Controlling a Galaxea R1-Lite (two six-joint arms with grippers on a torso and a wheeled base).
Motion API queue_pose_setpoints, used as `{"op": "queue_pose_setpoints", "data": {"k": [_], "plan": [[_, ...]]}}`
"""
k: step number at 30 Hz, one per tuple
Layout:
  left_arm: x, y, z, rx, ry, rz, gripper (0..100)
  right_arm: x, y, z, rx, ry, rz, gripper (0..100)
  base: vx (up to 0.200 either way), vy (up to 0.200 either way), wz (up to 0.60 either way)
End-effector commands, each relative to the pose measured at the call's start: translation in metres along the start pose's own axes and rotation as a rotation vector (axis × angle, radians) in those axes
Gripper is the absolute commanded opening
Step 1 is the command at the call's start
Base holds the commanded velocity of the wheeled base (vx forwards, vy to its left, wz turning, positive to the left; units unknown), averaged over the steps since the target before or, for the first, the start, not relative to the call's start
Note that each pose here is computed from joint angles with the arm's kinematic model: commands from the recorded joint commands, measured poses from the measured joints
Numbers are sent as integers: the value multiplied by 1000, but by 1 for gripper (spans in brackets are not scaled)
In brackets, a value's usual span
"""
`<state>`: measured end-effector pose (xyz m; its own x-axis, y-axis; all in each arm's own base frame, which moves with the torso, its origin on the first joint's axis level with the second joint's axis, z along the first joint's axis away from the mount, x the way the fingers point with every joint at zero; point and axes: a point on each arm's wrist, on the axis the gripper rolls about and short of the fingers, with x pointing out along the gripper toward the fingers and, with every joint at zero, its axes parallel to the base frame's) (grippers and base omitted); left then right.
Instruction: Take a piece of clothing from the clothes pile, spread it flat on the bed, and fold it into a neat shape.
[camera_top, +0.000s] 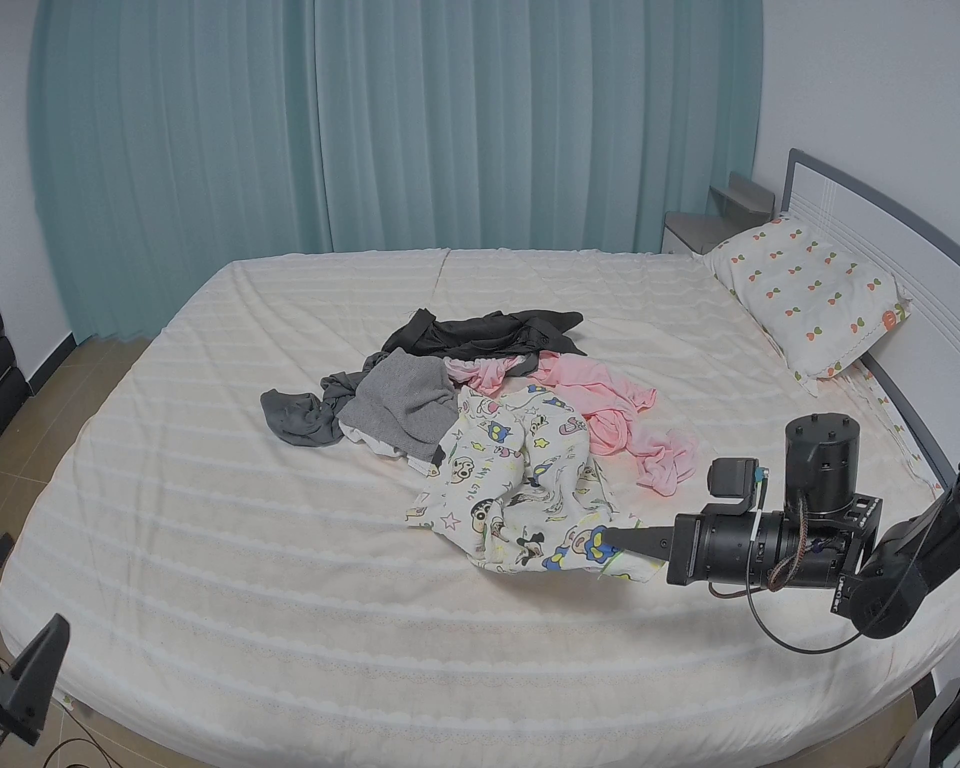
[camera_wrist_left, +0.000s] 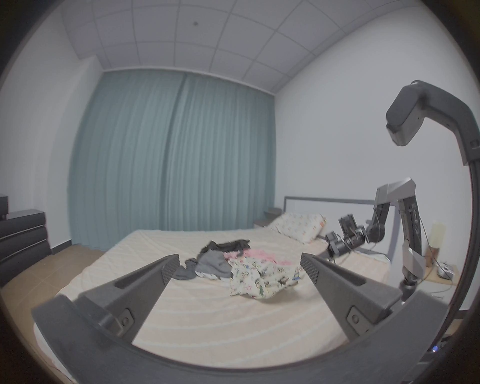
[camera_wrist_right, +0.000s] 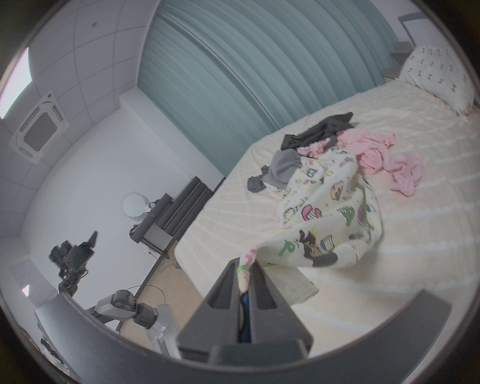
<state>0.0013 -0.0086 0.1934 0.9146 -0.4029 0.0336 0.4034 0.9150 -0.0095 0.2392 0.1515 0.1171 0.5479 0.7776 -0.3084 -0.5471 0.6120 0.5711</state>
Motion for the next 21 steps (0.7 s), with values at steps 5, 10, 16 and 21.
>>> {"op": "queue_pose_setpoints", "data": {"k": [5,10,16,21], "plan": [[153,3,-63,-46,614,-445,100,16,93,51,-32,-238,204,0,0,0,0],[175,-17,-96,-9,687,-506,100,22,113,61,-29,-291,232,0,0,0,0],[194,-35,-118,51,703,-508,100,36,128,60,-23,-324,222,0,0,0,0],[208,-51,-124,-2,654,-438,100,37,131,62,-21,-337,217,0,0,0,0]]}}
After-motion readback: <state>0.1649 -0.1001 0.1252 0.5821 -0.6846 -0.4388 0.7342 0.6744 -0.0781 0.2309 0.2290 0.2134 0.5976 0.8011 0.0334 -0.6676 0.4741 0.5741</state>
